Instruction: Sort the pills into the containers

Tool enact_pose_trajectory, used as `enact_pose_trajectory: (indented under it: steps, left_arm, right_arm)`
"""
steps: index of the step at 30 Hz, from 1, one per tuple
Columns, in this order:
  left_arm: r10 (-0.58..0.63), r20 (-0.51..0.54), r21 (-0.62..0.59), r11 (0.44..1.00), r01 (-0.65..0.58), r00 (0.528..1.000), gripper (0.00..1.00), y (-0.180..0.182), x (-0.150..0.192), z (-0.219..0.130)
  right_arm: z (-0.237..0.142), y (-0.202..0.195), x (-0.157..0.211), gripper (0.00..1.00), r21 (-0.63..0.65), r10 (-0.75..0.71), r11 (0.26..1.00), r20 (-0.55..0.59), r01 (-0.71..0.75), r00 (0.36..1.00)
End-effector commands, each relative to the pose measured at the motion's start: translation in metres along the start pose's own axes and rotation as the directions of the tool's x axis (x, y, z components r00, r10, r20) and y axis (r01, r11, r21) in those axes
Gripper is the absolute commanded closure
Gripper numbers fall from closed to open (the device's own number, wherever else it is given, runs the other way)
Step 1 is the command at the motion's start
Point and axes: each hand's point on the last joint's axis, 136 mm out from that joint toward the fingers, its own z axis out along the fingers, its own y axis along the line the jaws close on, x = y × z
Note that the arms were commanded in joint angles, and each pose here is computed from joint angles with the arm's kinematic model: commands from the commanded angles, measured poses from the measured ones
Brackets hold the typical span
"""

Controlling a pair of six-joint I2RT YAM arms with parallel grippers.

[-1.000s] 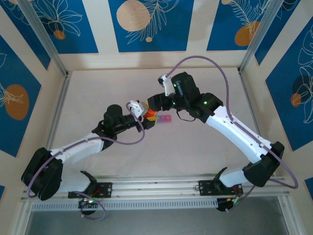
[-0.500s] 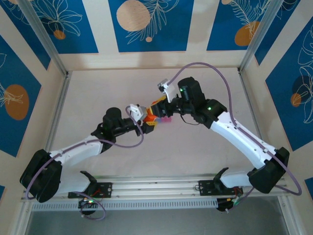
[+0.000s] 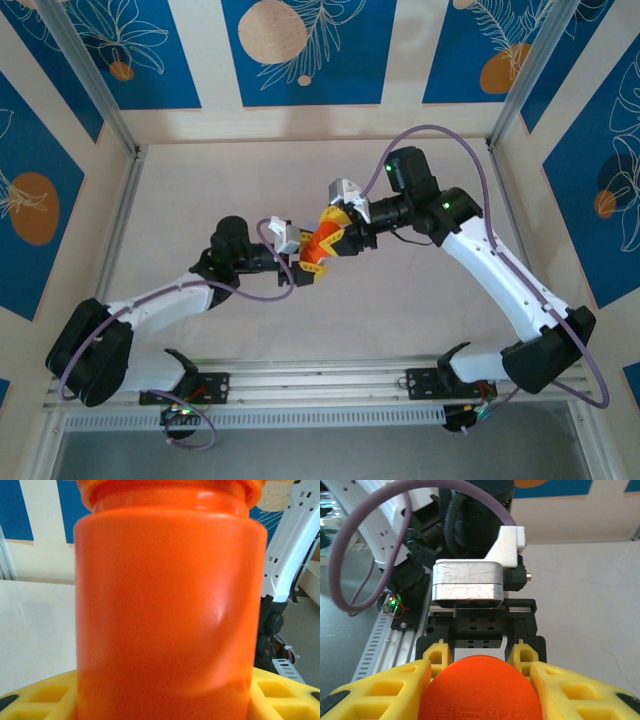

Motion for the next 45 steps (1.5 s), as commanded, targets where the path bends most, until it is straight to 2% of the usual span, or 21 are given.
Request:
enact_pose_trajectory:
  steps: [1, 8, 11, 18, 21, 24, 33, 36, 45]
  left_arm:
    - [0.058, 0.044, 0.067, 0.996, -0.061, 0.997, 1.00, -0.008, -0.018, -0.004]
    - [0.052, 0.016, 0.037, 0.998, -0.053, 0.999, 1.00, -0.002, -0.012, -0.003]
    - [0.058, 0.017, 0.019, 0.998, -0.058, 0.998, 1.00, 0.001, -0.012, -0.003]
    - [0.066, -0.013, -0.171, 0.983, -0.067, 0.998, 1.00, 0.029, -0.007, -0.009]
    - [0.046, -0.002, -0.271, 0.962, -0.045, 0.999, 1.00, 0.046, -0.004, -0.013]
    - [0.024, -0.006, -0.377, 0.926, -0.025, 1.000, 1.00, 0.061, 0.003, -0.022]
    - [-0.142, -0.138, -0.571, 0.820, 0.038, 0.980, 1.00, 0.089, 0.042, -0.044]
    - [-0.229, -0.195, -0.606, 0.793, 0.067, 0.954, 1.00, 0.094, 0.061, -0.048]
    - [-0.330, -0.306, -0.666, 0.745, 0.048, 0.893, 1.00, 0.099, 0.103, -0.061]
  right_arm:
    - [-0.014, 0.001, -0.008, 0.61, -0.031, -0.053, 0.998, 0.030, 0.054, 0.998]
    - [-0.016, -0.001, -0.022, 0.63, -0.030, -0.088, 0.995, 0.082, 0.091, 0.993]
    - [-0.016, -0.009, -0.021, 0.63, 0.011, -0.070, 0.998, 0.067, 0.069, 0.995]
    - [-0.021, -0.039, -0.010, 0.64, 0.178, 0.049, 0.982, 0.071, -0.062, 0.996]
    - [-0.026, -0.053, -0.003, 0.69, 0.275, 0.103, 0.953, 0.093, -0.125, 0.990]
    - [-0.032, -0.060, 0.003, 0.70, 0.358, 0.138, 0.917, 0.130, -0.176, 0.982]
    - [-0.053, -0.078, 0.039, 0.71, 0.560, 0.234, 0.758, 0.246, -0.335, 0.941]
    - [-0.050, -0.084, 0.060, 0.71, 0.586, 0.262, 0.718, 0.272, -0.375, 0.926]
    - [-0.029, -0.087, 0.097, 0.71, 0.558, 0.309, 0.711, 0.300, -0.429, 0.902]
